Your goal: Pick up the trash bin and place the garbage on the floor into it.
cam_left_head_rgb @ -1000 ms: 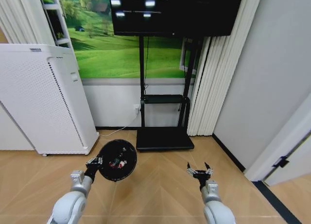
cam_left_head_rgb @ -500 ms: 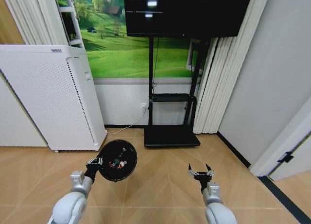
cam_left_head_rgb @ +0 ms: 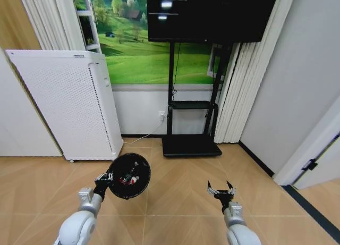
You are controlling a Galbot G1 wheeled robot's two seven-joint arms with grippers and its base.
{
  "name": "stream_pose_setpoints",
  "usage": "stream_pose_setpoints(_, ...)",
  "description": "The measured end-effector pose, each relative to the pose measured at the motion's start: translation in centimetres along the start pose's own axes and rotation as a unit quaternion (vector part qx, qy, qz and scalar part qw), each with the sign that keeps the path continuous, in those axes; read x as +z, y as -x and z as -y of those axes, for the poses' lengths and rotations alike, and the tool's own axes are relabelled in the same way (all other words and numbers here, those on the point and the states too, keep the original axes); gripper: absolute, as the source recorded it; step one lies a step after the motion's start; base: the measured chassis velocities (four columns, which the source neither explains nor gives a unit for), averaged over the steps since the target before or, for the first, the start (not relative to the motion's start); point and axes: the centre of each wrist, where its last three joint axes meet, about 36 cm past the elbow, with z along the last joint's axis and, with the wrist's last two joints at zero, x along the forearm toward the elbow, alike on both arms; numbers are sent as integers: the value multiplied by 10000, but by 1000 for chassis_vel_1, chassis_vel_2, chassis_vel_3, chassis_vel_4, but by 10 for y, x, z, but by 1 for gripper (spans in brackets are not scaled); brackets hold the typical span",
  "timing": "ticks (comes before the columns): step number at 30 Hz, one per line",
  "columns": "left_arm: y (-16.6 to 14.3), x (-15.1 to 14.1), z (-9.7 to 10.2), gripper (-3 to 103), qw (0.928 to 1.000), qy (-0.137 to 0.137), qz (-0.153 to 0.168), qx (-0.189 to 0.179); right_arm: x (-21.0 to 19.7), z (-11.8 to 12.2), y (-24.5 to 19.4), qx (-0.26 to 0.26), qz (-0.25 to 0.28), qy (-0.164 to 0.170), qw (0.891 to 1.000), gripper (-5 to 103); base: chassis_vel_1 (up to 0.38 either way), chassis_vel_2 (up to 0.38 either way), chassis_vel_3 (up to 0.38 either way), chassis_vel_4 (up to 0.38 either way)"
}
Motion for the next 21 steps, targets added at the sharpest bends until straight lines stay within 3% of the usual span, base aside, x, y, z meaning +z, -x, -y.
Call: stream_pose_setpoints(21,5,6,-2,4,10000,13,-24,-32,10,-3,0,-63,-80,-79,9999,100,119,2,-117,-4)
